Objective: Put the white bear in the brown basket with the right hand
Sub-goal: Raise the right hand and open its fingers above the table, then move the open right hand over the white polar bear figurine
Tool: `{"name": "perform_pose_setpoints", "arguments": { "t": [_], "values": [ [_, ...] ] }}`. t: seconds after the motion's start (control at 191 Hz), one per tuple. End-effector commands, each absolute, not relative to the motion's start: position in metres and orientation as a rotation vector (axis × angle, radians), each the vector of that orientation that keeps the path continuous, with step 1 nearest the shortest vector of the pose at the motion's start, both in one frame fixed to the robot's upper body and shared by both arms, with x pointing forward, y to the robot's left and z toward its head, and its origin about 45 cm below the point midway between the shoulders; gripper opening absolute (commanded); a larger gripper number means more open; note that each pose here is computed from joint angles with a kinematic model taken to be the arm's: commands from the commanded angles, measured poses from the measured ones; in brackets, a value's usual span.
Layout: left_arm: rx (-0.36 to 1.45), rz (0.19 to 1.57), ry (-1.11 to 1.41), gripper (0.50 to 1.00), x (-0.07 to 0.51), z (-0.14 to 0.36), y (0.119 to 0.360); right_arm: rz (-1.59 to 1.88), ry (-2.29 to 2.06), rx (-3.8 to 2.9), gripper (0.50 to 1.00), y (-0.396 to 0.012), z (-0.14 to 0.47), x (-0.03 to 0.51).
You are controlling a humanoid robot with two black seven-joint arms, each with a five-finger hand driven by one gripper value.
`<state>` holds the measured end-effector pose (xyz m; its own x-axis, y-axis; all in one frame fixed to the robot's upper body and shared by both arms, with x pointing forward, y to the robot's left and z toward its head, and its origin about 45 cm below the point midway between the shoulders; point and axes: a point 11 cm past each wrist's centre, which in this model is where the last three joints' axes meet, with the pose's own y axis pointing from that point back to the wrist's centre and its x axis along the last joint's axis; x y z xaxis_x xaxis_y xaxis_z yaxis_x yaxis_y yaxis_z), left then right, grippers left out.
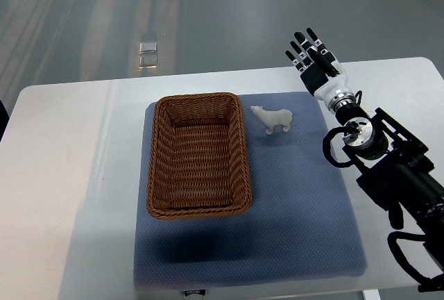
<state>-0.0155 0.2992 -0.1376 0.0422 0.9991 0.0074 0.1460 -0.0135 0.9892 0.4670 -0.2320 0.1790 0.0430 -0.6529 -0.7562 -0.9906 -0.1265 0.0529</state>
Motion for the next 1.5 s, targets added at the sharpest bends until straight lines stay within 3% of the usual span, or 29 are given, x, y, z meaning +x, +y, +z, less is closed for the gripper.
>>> {"name": "perform_pose_setpoints", "arguments": {
  "t": [0.0, 0.409, 0.556, 0.724, 1.169, 1.363, 1.494],
  "values": [
    [1.344, 1.114, 1.28, 1.0, -0.015, -0.138, 0.299, 0.891, 1.65, -1.841, 0.923, -0.23, 0.179, 0.467],
    [1.343, 1.117, 1.281, 1.0, -0.015, -0.138, 0.3, 0.878, 1.636, -1.884, 0.921, -0.225, 0.182, 0.468],
    [1.343, 1.115, 1.281, 1.0, -0.015, -0.138, 0.299, 0.874, 1.607, -2.071, 0.921, -0.196, 0.183, 0.467],
    [1.342, 1.116, 1.282, 1.0, -0.015, -0.138, 0.299, 0.584, 1.69, -2.403, 0.921, -0.221, 0.205, 0.479],
    [1.342, 1.111, 1.281, 1.0, -0.016, -0.138, 0.298, -0.787, 1.359, -3.906, 0.921, -0.228, 0.267, 0.489],
    [1.343, 1.112, 1.28, 1.0, -0.016, -0.138, 0.299, -0.91, 1.331, -3.994, 0.917, -0.216, 0.279, 0.487],
    [1.343, 1.112, 1.28, 1.0, -0.016, -0.138, 0.299, -0.753, 1.318, -3.972, 0.915, -0.204, 0.272, 0.483]
  ]
}}
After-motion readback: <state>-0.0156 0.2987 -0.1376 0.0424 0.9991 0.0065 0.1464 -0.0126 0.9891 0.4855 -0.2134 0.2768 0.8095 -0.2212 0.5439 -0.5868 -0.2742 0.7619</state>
